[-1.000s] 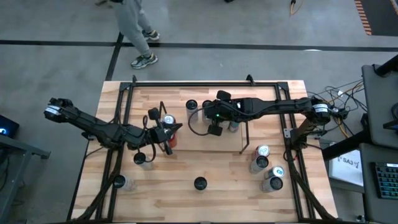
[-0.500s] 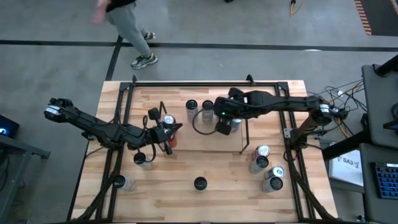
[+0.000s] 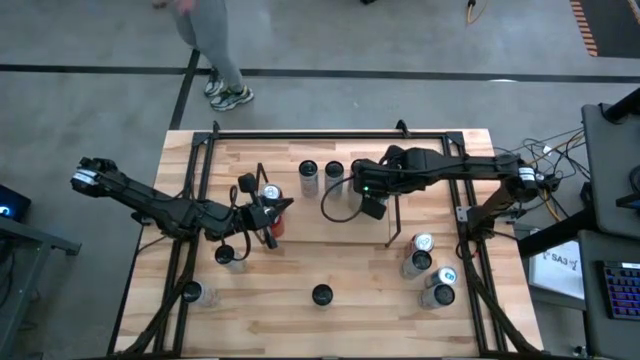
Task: Place canned beverage on shelf
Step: Adjust the white and yellow soda can, then adjust the white and blue soda can, then put the white and blue soda can on the shelf aligned with the other white and blue soda can
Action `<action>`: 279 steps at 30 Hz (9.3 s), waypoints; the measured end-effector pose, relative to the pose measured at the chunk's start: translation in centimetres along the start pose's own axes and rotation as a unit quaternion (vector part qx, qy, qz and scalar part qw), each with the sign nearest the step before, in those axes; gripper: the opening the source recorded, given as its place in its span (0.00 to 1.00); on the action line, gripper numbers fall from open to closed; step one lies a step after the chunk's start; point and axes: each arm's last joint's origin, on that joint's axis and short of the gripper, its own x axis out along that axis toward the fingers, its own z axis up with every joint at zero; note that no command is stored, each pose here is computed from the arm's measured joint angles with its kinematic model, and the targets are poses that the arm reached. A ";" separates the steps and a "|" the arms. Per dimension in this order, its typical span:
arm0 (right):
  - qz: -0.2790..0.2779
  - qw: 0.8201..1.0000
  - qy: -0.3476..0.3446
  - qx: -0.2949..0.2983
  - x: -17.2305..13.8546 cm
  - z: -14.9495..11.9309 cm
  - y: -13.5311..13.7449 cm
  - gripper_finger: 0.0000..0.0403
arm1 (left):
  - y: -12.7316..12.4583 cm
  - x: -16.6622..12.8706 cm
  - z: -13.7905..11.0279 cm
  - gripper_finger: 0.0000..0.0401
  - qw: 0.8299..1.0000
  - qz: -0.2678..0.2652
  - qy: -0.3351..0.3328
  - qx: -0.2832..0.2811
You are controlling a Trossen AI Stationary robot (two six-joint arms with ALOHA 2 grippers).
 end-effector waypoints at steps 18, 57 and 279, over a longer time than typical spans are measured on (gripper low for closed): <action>0.030 0.999 -0.016 0.009 0.9 0.3 0.7 0.02 | 0.0 0.0 0.0 0.00 1.000 0.000 0.000 0.000; 0.039 0.997 -0.062 -0.024 1.8 1.6 1.9 0.02 | 0.0 0.0 -0.1 0.00 1.000 -0.003 0.005 0.007; 0.065 0.991 0.081 0.086 -4.6 -14.5 12.3 0.63 | -16.4 3.1 10.5 0.00 0.989 -0.098 0.111 0.013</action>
